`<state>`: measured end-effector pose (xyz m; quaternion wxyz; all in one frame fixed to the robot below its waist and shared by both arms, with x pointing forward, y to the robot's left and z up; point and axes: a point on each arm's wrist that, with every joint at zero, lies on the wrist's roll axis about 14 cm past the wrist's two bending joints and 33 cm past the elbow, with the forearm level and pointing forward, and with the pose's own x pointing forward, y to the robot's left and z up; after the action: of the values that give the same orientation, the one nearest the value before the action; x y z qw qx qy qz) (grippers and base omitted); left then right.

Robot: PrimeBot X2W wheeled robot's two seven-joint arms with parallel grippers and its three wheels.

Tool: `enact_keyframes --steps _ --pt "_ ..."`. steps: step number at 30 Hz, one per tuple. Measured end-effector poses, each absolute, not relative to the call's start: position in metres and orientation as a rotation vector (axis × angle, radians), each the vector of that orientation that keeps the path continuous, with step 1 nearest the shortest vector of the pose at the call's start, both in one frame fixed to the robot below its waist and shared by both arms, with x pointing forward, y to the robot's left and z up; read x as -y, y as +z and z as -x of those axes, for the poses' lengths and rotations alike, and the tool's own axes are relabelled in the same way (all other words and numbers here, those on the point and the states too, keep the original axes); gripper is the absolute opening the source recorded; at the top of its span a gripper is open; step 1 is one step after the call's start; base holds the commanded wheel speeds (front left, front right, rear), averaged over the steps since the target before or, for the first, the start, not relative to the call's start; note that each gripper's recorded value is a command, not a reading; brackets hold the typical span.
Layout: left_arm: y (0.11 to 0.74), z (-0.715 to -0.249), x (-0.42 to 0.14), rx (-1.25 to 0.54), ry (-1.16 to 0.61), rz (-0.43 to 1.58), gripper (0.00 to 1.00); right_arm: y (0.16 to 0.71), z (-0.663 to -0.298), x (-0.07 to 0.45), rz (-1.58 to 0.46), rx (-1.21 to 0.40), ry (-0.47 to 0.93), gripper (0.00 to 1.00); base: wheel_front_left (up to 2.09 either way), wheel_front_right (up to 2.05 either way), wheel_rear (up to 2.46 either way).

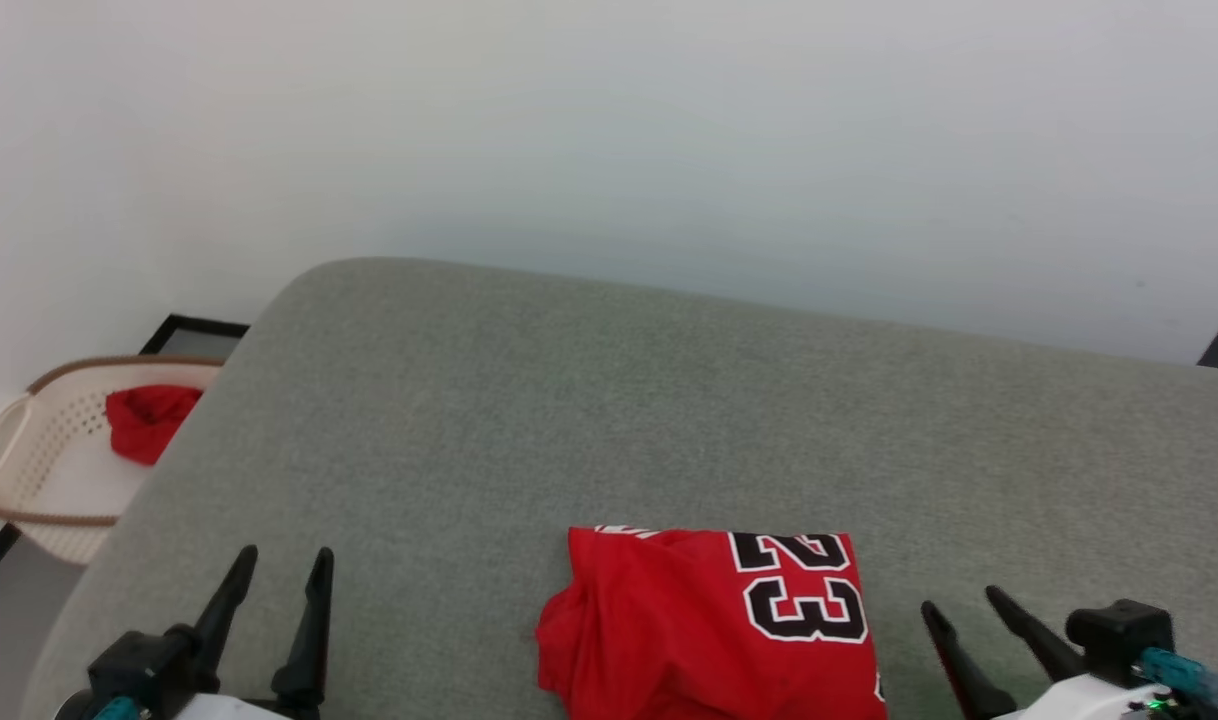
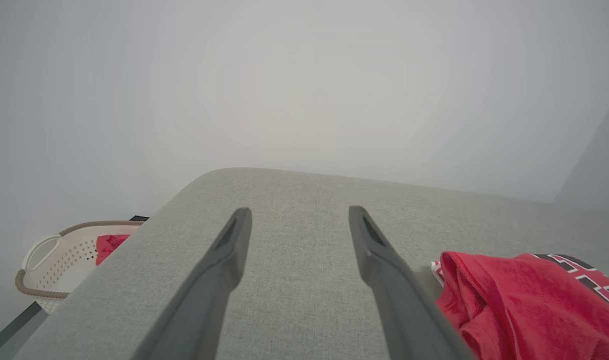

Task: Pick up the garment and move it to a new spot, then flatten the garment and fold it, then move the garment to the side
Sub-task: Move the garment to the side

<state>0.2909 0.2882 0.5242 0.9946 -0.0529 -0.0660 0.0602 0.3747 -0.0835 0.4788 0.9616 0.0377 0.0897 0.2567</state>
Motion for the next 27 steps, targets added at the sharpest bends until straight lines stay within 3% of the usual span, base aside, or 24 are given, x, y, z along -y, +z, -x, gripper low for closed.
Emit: enact_keyframes --steps 23,24,25,27 --pt "0.5 -0.314 -0.294 0.032 0.168 0.12 1.0 0.378 -0.38 0.024 -0.056 -0.771 0.716 1.0 0.0 0.0 0.0" --pt "0.499 -0.314 -0.296 0.029 0.174 0.122 1.0 0.377 -0.38 0.022 -0.043 -0.785 0.726 0.45 0.0 0.0 0.0" --pt "0.498 -0.313 -0.297 0.027 0.179 0.123 1.0 0.376 -0.381 0.021 -0.034 -0.794 0.732 0.0 0.0 0.0 0.0" --pt "0.497 -0.312 -0.3 0.022 0.188 0.123 1.0 0.375 -0.384 0.022 -0.008 -0.809 0.742 0.0 0.0 0.0 0.0"
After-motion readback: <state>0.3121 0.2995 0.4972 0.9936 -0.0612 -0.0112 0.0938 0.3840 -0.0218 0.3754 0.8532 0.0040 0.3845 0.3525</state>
